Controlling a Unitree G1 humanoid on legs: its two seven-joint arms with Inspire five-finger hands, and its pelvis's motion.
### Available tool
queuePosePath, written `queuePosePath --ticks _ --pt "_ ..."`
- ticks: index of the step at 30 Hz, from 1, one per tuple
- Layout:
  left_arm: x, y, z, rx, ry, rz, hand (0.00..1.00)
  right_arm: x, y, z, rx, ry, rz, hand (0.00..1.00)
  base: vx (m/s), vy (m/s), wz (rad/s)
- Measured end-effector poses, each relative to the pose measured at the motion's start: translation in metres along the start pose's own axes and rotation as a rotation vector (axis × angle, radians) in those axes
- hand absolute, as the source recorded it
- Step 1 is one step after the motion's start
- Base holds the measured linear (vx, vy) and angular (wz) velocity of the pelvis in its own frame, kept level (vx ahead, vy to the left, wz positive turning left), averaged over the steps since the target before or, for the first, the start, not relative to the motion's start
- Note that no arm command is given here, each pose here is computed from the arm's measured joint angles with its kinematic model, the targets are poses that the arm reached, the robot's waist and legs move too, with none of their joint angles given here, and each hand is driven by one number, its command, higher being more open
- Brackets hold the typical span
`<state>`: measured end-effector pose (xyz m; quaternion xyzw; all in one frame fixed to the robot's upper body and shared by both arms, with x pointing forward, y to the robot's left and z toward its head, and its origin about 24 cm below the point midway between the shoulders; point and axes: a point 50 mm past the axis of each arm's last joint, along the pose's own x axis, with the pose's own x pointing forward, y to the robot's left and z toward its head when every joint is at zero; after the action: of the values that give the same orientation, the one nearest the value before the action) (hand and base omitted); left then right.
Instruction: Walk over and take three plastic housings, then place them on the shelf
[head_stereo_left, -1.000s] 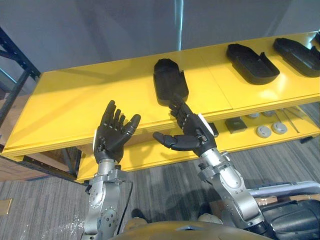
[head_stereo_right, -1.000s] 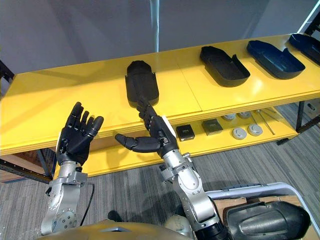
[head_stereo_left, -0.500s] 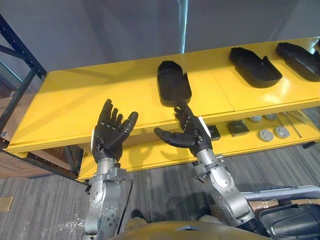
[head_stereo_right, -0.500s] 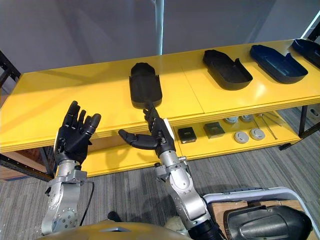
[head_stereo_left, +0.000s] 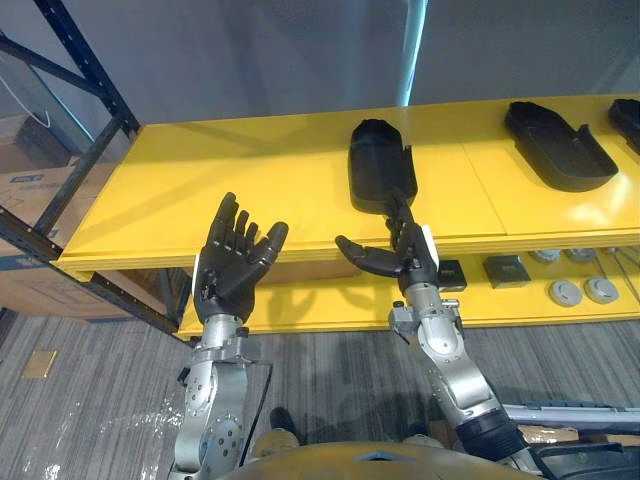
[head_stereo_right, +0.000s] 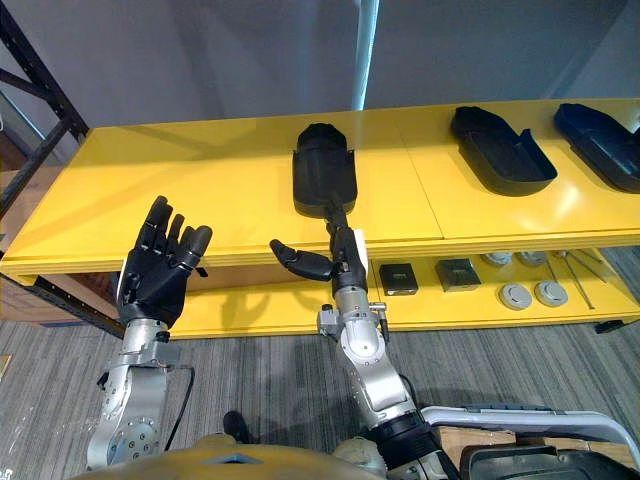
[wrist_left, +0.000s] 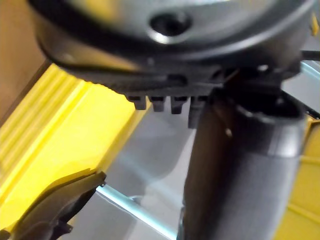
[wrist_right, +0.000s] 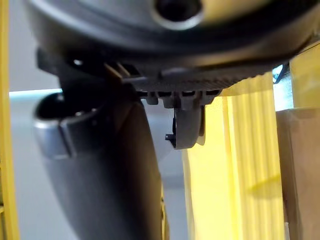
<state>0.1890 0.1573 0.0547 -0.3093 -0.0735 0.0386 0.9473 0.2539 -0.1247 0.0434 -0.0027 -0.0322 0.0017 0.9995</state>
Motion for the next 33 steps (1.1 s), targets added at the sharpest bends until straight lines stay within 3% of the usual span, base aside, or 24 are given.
queuePosePath --ticks 20,33 --pt "-0.004 -0.002 -0.015 -0.01 0.066 -0.018 1.0 0.044 -0.017 0.012 -0.063 -0.024 -0.089 1.0 -0.02 0.004 0.06" --pt "-0.01 -0.004 -0.021 -0.017 0.097 -0.043 1.0 0.047 -0.026 0.016 -0.15 -0.039 -0.123 1.0 0.0 -0.001 0.01"
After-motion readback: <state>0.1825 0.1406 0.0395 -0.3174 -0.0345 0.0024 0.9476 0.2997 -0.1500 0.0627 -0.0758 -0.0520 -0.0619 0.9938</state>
